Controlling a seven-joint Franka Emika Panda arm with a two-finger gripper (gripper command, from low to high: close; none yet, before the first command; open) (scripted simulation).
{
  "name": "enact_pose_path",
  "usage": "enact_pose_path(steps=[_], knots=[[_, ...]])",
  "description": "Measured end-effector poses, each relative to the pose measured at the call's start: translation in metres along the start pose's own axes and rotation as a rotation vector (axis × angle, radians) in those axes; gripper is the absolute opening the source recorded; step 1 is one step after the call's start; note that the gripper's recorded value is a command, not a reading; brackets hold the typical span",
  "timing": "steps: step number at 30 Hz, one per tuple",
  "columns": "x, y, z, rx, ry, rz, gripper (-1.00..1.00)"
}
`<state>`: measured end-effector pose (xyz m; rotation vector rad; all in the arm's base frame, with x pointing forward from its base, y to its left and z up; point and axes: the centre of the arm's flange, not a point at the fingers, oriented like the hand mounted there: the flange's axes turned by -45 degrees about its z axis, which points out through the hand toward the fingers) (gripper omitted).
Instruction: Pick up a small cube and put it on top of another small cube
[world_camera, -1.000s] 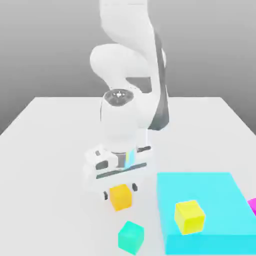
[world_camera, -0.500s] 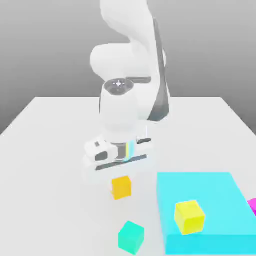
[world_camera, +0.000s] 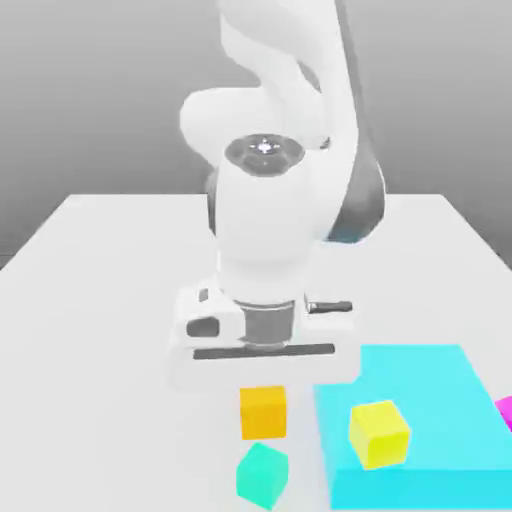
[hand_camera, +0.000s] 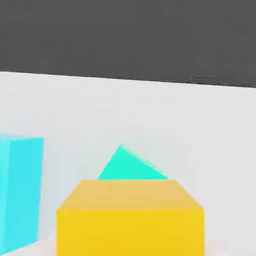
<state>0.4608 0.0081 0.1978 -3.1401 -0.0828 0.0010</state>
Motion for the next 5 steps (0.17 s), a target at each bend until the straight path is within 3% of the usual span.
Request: enact_pose_path(steps=[1, 2, 5], knots=[[-0.0002, 0.0, 0.0128, 0.0, 0.0, 0.001, -1.0], [-0.0005, -0.0001, 0.0194, 0.0, 0.0, 0.001, 1.0], [-0.0005, -0.0001, 0.0194, 0.0, 0.0, 0.001, 1.0]])
